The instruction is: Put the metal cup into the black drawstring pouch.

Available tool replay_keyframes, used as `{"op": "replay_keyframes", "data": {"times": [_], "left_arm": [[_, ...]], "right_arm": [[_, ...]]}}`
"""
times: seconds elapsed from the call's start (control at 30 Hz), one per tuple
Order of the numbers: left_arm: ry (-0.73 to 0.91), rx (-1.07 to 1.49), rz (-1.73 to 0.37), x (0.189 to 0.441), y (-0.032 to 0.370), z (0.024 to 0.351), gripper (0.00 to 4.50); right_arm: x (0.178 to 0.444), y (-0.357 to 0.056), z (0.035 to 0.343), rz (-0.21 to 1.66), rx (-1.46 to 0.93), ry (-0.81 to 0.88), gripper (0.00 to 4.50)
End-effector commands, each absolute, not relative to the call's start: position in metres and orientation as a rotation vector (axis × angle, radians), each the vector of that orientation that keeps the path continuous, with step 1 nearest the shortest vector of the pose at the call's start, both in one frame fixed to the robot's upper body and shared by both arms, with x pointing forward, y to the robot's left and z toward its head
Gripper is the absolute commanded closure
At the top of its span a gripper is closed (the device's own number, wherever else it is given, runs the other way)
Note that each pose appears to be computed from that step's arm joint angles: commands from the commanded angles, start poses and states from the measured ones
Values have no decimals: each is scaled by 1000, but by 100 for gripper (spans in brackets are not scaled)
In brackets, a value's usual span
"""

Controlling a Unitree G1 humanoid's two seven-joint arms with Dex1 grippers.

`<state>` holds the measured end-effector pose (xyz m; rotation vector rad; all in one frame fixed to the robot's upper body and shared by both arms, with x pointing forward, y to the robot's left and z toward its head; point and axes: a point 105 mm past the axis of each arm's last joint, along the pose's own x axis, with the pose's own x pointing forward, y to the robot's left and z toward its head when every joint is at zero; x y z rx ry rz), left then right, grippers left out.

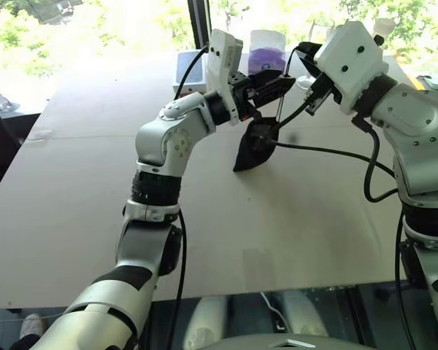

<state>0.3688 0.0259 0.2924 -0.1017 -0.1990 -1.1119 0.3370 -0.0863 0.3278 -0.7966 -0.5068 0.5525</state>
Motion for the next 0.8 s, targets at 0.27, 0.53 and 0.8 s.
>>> {"op": "replay_keyframes", "data": {"times": [0.27, 0.53, 0.8], "left_arm": [[-229, -128, -1162, 363, 18, 299, 436], [-104, -58, -1137, 369, 26, 259, 436], [84, 5, -1108, 367, 45, 204, 436]], "right_arm": [[321, -79, 345, 552, -792, -592, 450], [341, -130, 375, 285, -750, -604, 450], [361, -223, 385, -37, -735, -523, 450]]}}
